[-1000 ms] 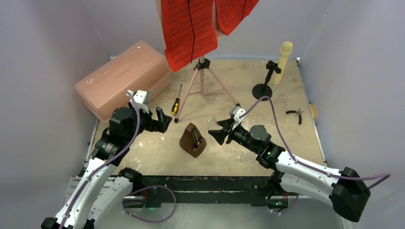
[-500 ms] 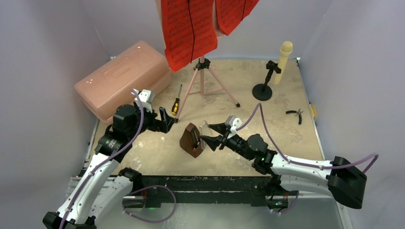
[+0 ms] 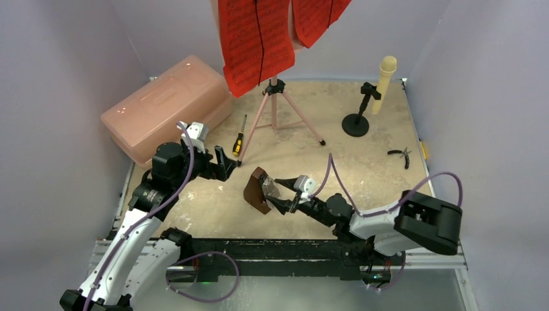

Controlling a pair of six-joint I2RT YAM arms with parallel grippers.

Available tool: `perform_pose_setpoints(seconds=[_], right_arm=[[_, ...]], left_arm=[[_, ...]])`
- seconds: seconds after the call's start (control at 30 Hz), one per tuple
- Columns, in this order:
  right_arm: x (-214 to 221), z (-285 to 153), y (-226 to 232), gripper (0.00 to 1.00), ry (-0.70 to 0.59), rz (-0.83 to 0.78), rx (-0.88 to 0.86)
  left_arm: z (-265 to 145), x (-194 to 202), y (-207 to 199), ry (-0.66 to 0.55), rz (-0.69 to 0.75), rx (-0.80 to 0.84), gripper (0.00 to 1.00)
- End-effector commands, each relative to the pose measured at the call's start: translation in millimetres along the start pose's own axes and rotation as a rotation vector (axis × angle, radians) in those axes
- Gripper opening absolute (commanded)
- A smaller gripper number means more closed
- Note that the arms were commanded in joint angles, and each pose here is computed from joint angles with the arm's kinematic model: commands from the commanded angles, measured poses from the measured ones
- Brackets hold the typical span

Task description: Pack up the instrument practice props

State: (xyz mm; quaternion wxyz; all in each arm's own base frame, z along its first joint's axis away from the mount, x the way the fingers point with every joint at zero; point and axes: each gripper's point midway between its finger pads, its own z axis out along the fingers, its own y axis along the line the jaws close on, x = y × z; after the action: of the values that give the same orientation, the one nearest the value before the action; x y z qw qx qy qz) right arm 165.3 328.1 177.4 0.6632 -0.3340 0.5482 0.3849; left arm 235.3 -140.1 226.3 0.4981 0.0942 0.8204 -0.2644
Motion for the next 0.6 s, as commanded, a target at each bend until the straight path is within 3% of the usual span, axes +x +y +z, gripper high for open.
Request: perform_pose_setpoints(seconds=[0.0,0.23,0.57], right_arm=[[-61,1,-2,0.24,-0.298,-0.055,0.018],[-69,-3,-2,0.22,-0.378,-0.055,0.024],[-91,0,10,0.22,-0.389,-0.038,-0.038]], left_arm=[[0,-8,-4,-0.035,0.004,0.029,0.99],[1,-8,-3,-0.033,-0.005,0.041,0.99],[2,-9,-5,-0.033,-0.017,0.073,0.99]])
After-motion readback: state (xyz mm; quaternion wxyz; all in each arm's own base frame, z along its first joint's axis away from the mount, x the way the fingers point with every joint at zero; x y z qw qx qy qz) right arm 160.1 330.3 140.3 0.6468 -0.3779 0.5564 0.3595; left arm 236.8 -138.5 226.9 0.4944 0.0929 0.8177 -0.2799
